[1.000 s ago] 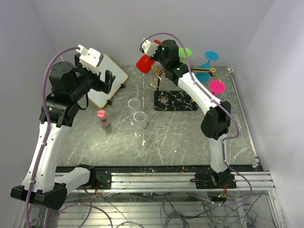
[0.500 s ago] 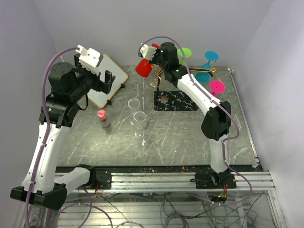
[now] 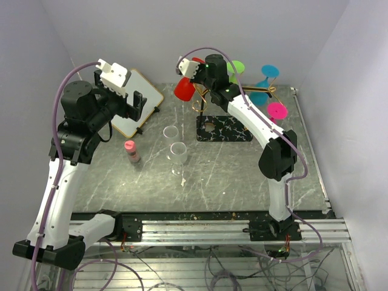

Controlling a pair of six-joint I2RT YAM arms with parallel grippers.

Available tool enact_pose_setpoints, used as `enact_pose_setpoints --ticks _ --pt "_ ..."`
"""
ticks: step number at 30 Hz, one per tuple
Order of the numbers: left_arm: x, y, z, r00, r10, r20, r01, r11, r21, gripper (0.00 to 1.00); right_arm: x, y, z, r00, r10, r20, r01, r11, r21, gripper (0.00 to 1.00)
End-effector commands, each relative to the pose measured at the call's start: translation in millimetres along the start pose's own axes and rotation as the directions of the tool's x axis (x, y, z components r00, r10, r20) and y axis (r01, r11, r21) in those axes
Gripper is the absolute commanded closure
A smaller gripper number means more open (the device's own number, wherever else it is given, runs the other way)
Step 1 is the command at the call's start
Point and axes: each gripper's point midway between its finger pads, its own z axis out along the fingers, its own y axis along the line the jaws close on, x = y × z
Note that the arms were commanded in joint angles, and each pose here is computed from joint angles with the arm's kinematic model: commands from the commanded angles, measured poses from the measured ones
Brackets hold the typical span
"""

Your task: Place the wine glass upside down on the wine glass rack

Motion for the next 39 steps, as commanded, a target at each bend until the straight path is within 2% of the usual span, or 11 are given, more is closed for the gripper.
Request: enact_pose_setpoints --ticks 1,39 --pt "-6 -1 -7 1.0 0.012 0.027 -0.012 1.0 0.006 0.01 -18 -11 -15 0.999 0.001 0.045 -0.001 1.0 0.005 0.92" --pt "-11 -2 -17 0.999 0.021 0.049 -0.021 1.0 0.001 0.01 -32 -1 -34 0.997 0.008 0.075 -0.004 0.999 -0.054 0.76"
